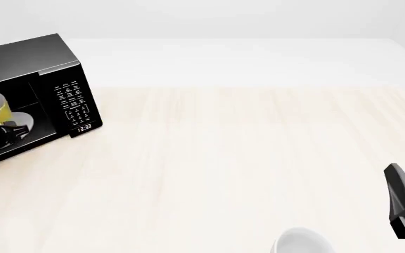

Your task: Put the yellow and white mug in the microwave and close it.

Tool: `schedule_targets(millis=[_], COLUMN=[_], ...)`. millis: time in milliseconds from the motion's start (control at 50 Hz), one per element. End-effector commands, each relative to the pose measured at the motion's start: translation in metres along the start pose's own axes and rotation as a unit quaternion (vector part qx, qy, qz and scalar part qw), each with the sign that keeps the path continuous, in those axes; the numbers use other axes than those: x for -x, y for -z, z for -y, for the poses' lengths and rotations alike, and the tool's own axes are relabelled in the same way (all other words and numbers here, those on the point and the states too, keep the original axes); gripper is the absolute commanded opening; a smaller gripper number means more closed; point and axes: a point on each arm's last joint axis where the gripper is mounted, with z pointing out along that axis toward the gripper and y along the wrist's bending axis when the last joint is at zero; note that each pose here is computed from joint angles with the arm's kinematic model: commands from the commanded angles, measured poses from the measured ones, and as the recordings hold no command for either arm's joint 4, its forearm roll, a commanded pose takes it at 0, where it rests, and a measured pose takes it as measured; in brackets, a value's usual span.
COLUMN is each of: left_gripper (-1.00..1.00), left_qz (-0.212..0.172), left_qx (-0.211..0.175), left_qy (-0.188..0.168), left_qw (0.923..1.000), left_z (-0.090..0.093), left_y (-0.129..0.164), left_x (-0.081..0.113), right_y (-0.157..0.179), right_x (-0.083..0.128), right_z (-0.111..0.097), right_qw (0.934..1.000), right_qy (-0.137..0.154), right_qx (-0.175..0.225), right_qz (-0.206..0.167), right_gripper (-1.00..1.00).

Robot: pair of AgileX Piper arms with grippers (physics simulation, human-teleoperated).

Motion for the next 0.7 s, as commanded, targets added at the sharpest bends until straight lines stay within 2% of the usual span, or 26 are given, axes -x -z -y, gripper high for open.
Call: schedule_targets(millis=[20,340,700], left_gripper=[1.00,1.00,1.00], left_qz=[-0.028,-0.036,-0.031], left_qx=[0.017,0.024,0.026], left_qy=[0.032,0.031,0.027], left_qw=[0.9990,0.9986,0.9988], left_z=[-0.008,-0.014,-0.015], left_y=[-0.019,-0.022,-0.004], left_x=[-0.017,-0.021,-0.025], right_y=[0.000,0.000,0.000], right_x=[0.000,0.000,0.000], right_z=[0.000,0.000,0.000], right_qw=[1.0000,1.0000,1.0000], right_qy=[0.000,0.000,0.000], right_qx=[-0.001,-0.001,-0.001], right_qz=[0.000,0.000,0.000], right_gripper=[1.00,1.00,1.00])
